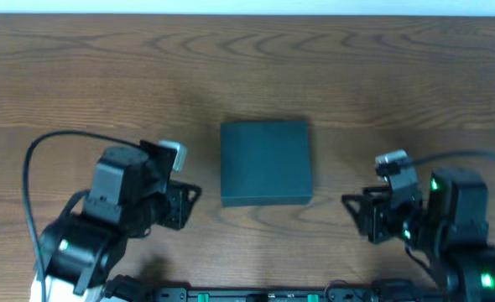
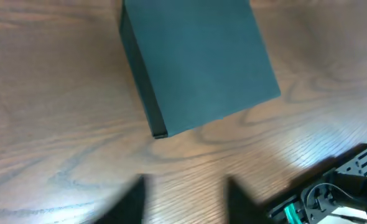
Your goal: Pack container
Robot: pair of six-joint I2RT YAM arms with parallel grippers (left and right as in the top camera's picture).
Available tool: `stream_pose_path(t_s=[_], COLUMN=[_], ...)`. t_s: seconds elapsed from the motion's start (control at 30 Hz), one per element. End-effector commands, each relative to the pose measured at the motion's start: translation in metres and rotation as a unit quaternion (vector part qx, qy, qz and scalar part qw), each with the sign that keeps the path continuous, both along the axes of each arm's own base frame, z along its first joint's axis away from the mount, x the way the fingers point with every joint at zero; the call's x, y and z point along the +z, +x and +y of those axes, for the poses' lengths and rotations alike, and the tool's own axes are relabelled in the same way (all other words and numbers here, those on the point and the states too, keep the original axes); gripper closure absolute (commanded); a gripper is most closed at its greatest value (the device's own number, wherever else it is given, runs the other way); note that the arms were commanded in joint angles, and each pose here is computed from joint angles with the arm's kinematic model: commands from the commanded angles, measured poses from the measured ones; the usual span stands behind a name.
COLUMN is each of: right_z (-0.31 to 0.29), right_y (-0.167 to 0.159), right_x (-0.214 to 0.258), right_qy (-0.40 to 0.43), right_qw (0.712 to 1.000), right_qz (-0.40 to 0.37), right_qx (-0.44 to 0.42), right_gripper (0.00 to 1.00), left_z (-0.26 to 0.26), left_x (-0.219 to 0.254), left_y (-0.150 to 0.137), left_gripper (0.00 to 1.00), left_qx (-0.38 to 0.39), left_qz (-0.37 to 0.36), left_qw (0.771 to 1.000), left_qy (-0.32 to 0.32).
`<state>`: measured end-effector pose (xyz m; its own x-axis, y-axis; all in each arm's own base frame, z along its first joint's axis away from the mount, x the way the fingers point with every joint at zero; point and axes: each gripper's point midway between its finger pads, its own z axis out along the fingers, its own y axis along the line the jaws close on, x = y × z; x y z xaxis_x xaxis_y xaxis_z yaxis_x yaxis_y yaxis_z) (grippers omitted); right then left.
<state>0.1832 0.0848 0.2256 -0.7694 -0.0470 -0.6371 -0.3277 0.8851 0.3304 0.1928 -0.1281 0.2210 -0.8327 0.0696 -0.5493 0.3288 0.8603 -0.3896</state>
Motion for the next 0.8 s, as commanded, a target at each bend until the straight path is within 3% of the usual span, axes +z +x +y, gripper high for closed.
stream_pose_path(t_s=[0.0,0.77], right_z=[0.0017,0.0016], right_y=[-0.0056,-0.0067], right_x=[0.0055,0.0071], right_qy=[0.028,0.029], right_qw=[0.999,0.999], right_qz=[-0.001,-0.006], right_qx=[-0.025,-0.026], right_gripper=[0.01,0.01], left_z=[0.0022,0.0054], left_x=[0.0018,-0.0029], left_y=[-0.0007,-0.0039], left_gripper=[0.05,0.04], left_qx=[0.008,0.011], left_qz=[-0.007,0.004], left_qw=[1.000,1.000], left_qy=[-0.001,0.009])
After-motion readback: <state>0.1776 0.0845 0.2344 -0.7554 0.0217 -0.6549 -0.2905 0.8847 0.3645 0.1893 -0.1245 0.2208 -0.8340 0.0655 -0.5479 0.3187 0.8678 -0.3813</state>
